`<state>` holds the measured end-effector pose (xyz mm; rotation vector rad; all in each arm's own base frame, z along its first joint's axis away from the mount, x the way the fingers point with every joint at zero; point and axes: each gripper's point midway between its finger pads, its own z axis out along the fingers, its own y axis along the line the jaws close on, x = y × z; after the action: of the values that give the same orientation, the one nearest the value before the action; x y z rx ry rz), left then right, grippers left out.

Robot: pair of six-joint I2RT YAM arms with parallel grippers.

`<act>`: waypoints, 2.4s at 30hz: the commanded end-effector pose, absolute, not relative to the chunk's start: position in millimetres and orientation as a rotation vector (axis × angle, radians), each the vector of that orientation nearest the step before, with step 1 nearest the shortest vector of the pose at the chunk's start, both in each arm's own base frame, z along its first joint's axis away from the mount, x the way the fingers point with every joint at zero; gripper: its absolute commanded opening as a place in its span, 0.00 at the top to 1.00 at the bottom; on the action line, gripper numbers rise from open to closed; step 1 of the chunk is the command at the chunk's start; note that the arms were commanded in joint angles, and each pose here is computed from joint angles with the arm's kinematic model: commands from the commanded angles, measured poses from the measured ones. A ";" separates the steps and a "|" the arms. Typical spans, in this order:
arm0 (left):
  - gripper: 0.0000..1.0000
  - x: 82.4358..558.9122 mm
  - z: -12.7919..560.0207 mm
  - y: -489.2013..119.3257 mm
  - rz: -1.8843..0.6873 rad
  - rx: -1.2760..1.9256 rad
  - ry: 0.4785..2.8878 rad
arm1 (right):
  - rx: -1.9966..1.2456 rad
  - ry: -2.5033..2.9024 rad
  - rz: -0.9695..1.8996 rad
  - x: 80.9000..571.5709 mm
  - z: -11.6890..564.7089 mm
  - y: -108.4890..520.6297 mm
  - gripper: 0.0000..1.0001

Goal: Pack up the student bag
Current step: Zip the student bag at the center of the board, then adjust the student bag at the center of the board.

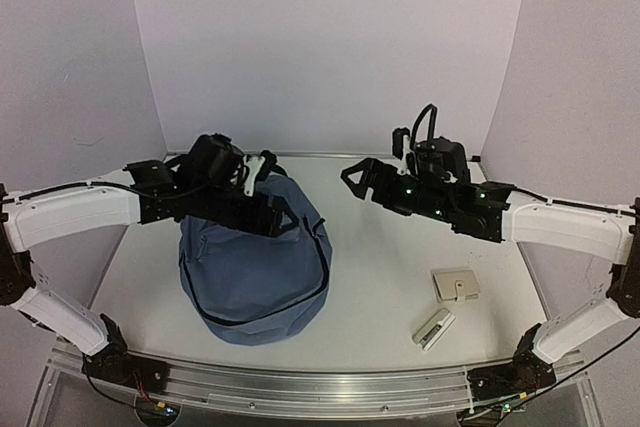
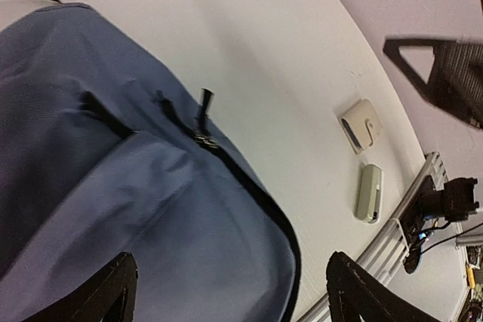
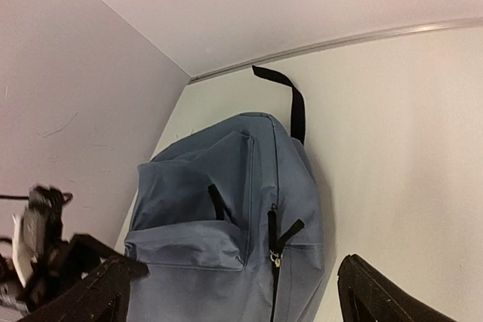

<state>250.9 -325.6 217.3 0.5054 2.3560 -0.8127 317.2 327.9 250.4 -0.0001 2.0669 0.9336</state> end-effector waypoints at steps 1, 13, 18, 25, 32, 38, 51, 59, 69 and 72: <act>0.12 268.9 235.0 -271.4 -0.704 0.459 2.432 | 0.092 2.271 1.032 289.5 190.8 332.8 0.10; 0.07 329.3 222.6 -187.5 -0.673 0.215 2.499 | 0.057 2.439 1.258 205.4 140.1 390.0 0.30; 0.09 340.6 209.8 -189.5 -0.646 0.250 2.512 | 0.054 2.485 1.224 198.7 122.0 396.8 0.37; 0.11 348.0 198.5 -183.1 -0.565 0.279 2.506 | 0.040 2.526 1.165 199.4 99.9 405.2 0.54; 0.10 344.8 208.8 -182.7 -0.585 0.277 2.442 | -0.027 2.446 1.094 213.0 115.8 404.8 0.94; 0.09 331.4 226.5 -189.1 -0.678 0.298 2.392 | -0.056 2.435 0.898 254.1 110.8 365.2 1.00; 0.08 320.7 240.5 -195.3 -0.774 0.258 2.423 | 0.015 2.324 0.413 463.2 137.9 225.9 0.99; 0.09 325.5 209.7 -209.8 -0.885 0.216 2.469 | 0.030 2.308 0.403 465.9 167.1 218.0 0.60; 0.32 343.4 179.0 -241.3 -0.977 0.246 2.469 | 0.076 2.269 0.560 402.9 202.5 202.7 0.50; 0.38 341.9 167.7 -251.6 -0.926 0.303 2.508 | 0.090 2.246 0.584 392.0 213.0 197.8 0.50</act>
<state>336.0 -228.5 161.2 0.2011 2.5508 -0.9189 406.1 201.6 194.1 0.0618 2.2870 0.5269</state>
